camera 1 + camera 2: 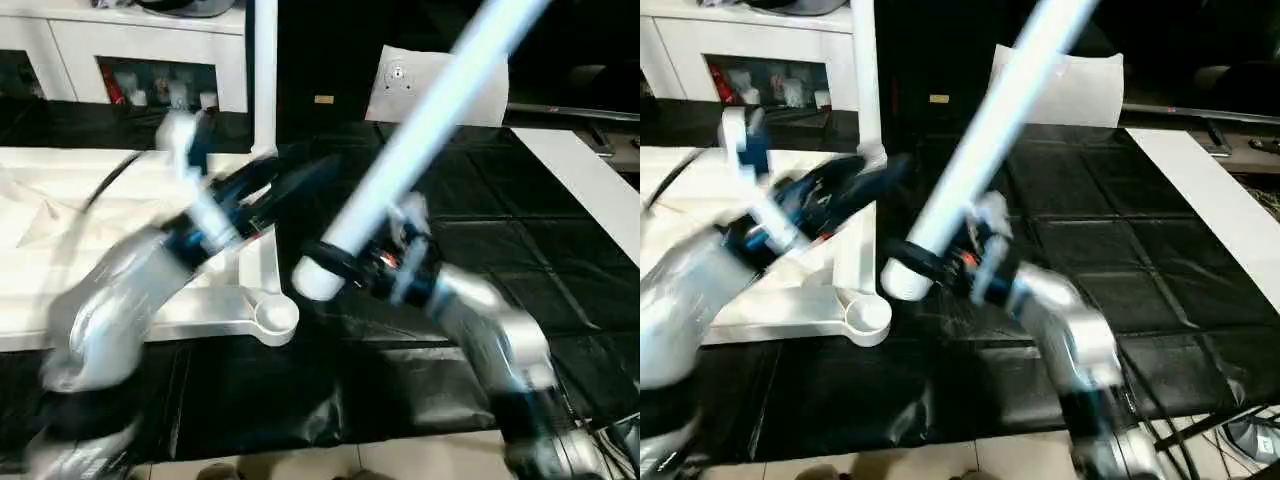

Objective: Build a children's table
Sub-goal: Pick table leg

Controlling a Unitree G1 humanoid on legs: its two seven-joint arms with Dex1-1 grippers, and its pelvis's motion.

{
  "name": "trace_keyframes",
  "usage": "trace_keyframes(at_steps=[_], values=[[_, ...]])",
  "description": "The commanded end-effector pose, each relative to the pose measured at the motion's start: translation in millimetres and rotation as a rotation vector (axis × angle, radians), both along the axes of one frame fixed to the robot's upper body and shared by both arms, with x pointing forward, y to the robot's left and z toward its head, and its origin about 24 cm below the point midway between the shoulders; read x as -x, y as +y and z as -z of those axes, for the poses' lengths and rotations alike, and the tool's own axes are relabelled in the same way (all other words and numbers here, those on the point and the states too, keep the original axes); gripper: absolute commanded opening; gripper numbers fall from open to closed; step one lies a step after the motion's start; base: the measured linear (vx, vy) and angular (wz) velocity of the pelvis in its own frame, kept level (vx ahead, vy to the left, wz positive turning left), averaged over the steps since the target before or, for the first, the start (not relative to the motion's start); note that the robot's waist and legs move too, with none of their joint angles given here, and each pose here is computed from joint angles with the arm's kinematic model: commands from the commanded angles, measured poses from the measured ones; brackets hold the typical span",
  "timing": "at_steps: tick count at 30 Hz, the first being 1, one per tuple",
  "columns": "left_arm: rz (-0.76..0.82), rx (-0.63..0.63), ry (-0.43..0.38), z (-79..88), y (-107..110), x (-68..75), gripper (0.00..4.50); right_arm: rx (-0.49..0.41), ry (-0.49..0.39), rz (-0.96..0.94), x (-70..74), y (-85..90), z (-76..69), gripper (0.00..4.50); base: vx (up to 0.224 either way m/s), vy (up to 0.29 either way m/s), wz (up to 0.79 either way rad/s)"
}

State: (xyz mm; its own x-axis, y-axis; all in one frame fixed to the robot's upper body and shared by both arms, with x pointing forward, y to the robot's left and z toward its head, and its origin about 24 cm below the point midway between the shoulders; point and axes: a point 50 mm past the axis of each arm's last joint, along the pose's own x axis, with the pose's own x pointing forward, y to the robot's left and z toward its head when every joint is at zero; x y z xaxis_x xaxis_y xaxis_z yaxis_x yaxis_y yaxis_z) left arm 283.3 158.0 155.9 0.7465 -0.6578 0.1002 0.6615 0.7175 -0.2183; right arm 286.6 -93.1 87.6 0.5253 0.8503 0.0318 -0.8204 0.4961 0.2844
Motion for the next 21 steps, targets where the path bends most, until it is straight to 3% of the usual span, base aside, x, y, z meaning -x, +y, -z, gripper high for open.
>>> trace_keyframes(at_steps=[1,3,5,8,11,15,21], values=[[-0.113,-0.118,-0.006,10.4,8.2,5.2,3.74,0.068,-0.043,0.118,3.4,-10.7,-2.1,1.93,0.0,0.0,0.0],[-0.177,-0.162,0.006,18.7,14.2,8.9,3.74,0.098,-0.032,0.181,5.7,-13.8,1.5,1.93,0.0,0.0,0.0],[-0.323,-0.277,0.021,39.8,23.1,17.3,3.74,0.127,-0.022,0.337,10.6,-20.0,7.0,1.93,0.0,0.0,0.0],[-0.402,-0.291,0.051,53.7,23.8,22.5,3.74,0.125,-0.044,0.437,15.2,-23.8,7.4,1.93,0.0,0.0,0.0],[-0.459,-0.27,0.07,60.2,21.9,26.2,3.74,0.126,-0.026,0.496,21.9,-26.5,7.6,1.93,0.0,0.0,0.0],[-0.485,-0.278,0.087,69.4,18.3,35.5,3.74,0.181,0.06,0.618,30.1,-35.1,16.8,1.93,0.0,0.0,0.0],[-0.52,-0.272,0.082,70.6,17.5,38.7,3.74,0.187,0.091,0.621,36.9,-36.6,22.7,1.93,0.0,0.0,0.0]])
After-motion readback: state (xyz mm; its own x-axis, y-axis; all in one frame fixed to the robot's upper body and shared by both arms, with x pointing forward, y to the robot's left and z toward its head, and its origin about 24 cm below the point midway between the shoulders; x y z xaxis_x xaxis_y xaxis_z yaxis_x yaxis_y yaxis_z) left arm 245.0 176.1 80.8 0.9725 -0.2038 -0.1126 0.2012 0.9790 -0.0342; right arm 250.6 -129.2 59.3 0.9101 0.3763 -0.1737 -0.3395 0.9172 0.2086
